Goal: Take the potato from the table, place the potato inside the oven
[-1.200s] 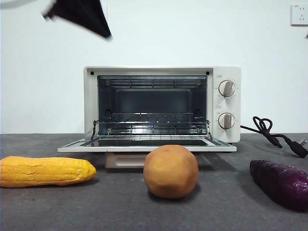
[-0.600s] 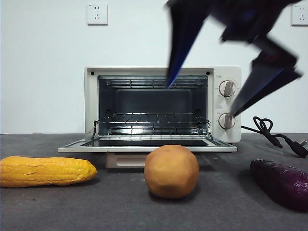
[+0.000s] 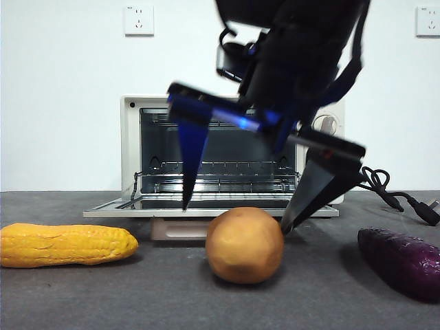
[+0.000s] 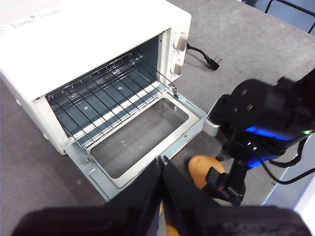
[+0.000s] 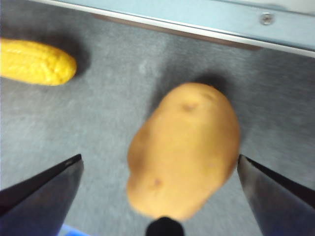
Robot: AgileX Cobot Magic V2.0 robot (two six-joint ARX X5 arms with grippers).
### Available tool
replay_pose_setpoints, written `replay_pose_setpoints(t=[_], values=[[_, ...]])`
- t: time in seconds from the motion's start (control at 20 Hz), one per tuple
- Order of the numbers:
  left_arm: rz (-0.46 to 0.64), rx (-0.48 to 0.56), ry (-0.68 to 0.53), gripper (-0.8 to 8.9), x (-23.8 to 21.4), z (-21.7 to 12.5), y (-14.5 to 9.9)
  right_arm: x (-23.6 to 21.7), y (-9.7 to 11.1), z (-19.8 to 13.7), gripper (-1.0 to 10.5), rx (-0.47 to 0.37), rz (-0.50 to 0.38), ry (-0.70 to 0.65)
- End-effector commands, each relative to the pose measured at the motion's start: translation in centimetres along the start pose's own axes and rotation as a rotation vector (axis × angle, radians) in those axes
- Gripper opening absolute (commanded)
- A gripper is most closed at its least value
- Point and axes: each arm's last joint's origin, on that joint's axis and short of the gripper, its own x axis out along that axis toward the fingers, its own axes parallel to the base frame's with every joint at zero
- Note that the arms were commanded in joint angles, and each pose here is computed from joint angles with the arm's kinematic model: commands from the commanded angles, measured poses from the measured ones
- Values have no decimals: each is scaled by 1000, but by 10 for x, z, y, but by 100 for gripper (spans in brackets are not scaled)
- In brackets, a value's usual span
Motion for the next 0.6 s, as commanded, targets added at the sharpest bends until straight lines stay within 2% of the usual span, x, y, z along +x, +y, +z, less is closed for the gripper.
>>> replay_pose_setpoints(t=[0.05,0.15,0.2,0.35,0.6], values=[[-6,22,6,-8,-1,-2,-1,12,-1,-2,713,27,-46,14],[-7,25,16,-8,-2,-3,-1,16,-1,-3,573,23,-55,22],[-8,25,20,-8,-2,-3,-1,16,0,-3,469,19,-70,11],[-8,27,20,-8,-2,-3,-1,16,1,-4,-32,-22,-67,15],[-8,27,21,-8,-2,-4,-1,13,5,-6,-9,-52,-54,11]])
